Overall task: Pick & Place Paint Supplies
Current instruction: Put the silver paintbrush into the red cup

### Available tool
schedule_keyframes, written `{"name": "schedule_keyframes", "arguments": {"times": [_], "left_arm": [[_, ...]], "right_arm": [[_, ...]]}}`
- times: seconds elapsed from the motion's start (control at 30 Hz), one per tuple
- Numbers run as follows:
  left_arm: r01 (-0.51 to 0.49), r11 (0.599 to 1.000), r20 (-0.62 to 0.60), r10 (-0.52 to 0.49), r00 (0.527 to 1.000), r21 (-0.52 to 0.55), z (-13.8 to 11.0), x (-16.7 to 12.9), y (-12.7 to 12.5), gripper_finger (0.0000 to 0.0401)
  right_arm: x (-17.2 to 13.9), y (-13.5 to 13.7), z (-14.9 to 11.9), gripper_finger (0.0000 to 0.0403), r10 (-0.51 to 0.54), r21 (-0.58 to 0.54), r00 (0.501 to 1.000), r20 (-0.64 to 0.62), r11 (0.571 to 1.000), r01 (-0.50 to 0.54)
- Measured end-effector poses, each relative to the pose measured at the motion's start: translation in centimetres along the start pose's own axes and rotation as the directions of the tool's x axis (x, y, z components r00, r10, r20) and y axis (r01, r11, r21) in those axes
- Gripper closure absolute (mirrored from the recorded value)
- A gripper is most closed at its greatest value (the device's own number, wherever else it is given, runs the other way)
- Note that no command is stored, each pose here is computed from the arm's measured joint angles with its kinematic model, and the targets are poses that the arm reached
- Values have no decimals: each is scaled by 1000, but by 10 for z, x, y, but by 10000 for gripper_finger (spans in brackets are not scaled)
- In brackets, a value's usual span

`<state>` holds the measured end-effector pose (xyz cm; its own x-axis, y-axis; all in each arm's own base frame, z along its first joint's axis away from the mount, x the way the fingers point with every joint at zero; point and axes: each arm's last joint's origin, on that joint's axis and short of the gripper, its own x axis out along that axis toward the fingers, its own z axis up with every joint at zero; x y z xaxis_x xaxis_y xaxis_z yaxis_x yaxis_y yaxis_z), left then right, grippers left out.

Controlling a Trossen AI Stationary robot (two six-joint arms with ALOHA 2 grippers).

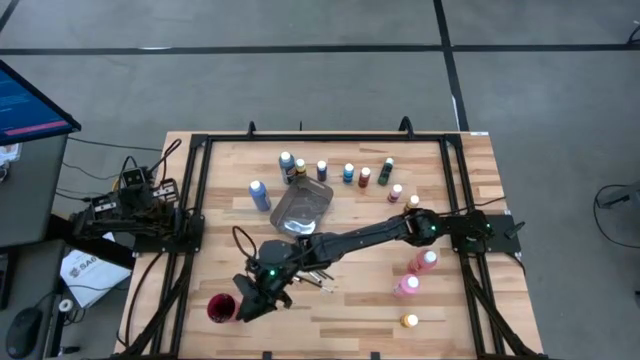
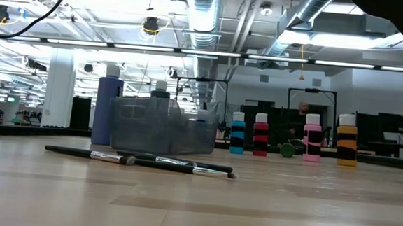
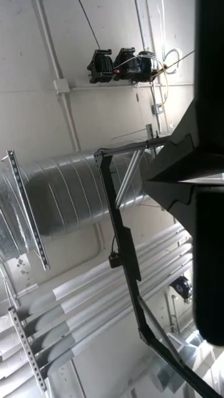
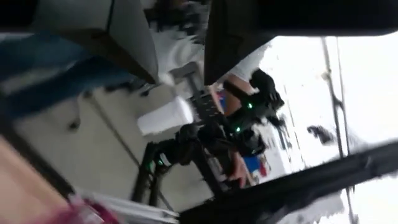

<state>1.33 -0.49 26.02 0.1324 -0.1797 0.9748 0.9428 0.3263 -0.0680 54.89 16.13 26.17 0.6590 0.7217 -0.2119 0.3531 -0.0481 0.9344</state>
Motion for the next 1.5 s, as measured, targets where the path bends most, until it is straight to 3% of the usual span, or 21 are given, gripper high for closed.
{"name": "schedule_keyframes", "arguments": {"times": [0.1, 0.17, 0.23, 0.3, 0.43, 0.53, 0.63, 0.7, 0.8, 0.93, 1.1, 1.5], "left_arm": [[0, 1000, 0, 0, 1000, 0, 0, 0, 0, 398], [0, 1000, 0, 0, 1000, 0, 0, 0, 0, 398], [0, 1000, 0, 0, 1000, 0, 0, 0, 0, 398], [0, 1000, 0, 0, 1000, 0, 0, 0, 0, 398], [0, 1000, 0, 0, 1000, 0, 0, 0, 0, 398], [0, 1000, 0, 0, 1000, 0, 0, 0, 0, 398], [0, 1000, 0, 0, 1000, 0, 0, 0, 0, 398], [0, 1000, 0, 0, 1000, 0, 0, 0, 0, 398], [0, 1000, 0, 0, 1000, 0, 0, 0, 0, 398], [-1, 1000, 0, 1, 1000, 0, 0, 0, 0, 398], [-2, 1000, 0, 2, 1000, 6, 0, 0, 0, 398], [-6, 1000, 0, 6, 1000, 11, 0, 0, 0, 398]], "right_arm": [[-12, 8, 0, 267, -46, -173, 999, 28, 984, 50], [-21, 5, 2, 268, -131, -278, 989, 70, 949, 145], [-30, -2, 4, 272, -250, -364, 962, 112, 890, 273], [-40, -8, 2, 276, -375, -445, 916, 144, 802, 398], [-64, -19, -15, 283, -625, -548, 752, 209, 563, 619], [-79, -30, -27, 284, -779, -558, 555, 290, 334, 760], [-87, -39, -38, 279, -855, -538, 360, 372, 117, 835], [-87, -47, -40, 271, -877, -507, 264, 402, 27, 861], [-80, -63, -36, 248, -905, -471, 214, 368, 17, 882], [-66, -85, -28, 206, -931, -485, 221, 290, 57, 873], [-47, -108, -30, 167, -939, -527, 199, 281, 22, 850], [-29, -122, -54, 189, -932, -579, 195, 305, -19, 815]]}}
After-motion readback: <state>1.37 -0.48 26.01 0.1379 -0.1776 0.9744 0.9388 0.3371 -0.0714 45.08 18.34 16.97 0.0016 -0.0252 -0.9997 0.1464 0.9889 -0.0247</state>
